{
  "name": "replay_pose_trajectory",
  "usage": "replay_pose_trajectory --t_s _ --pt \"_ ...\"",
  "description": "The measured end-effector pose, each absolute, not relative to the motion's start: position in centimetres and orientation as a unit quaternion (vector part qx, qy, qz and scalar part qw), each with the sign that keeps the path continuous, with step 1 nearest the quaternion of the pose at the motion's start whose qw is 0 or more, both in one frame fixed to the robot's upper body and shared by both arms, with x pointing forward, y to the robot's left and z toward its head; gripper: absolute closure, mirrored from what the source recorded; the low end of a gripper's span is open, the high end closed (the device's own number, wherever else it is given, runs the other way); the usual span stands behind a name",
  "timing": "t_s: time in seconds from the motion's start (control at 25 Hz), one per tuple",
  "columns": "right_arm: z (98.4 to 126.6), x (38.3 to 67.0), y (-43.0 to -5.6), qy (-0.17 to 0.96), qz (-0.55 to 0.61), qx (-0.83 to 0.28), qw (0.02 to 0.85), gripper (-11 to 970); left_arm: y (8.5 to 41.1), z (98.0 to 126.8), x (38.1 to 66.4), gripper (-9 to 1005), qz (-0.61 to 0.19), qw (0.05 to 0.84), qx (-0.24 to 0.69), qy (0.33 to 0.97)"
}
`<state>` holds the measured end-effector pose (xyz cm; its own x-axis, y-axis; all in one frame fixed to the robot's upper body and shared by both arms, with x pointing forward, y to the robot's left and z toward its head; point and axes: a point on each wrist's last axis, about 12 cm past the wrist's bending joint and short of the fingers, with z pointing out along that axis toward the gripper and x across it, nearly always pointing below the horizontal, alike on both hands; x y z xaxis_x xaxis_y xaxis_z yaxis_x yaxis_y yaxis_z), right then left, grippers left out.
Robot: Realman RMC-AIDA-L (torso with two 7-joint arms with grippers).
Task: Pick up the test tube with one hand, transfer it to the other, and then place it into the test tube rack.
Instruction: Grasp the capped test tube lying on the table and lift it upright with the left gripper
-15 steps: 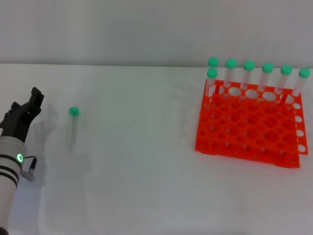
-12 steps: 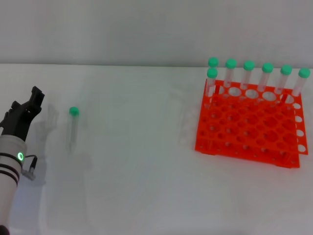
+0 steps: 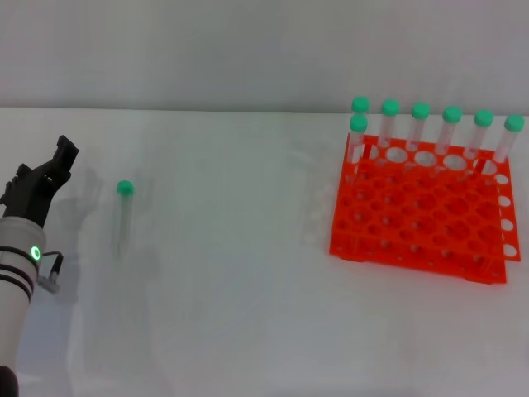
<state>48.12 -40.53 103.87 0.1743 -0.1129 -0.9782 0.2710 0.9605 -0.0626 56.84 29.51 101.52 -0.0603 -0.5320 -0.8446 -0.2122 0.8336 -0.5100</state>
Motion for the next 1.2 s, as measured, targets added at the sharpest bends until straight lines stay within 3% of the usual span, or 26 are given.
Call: replay_pose_trajectory --t_s 0.2,1.2 --pt "104.0 48.0 -40.3 0.623 -0.125 0.058 0.770 89 29.5 101.7 56.9 113 -0.125 0.640 -0.252 0.715" --pt "104.9 48.5 -40.8 0.608 -0.127 0.049 0.782 88 28.8 102.8 54.2 115 -0.134 0.717 -0.138 0.670"
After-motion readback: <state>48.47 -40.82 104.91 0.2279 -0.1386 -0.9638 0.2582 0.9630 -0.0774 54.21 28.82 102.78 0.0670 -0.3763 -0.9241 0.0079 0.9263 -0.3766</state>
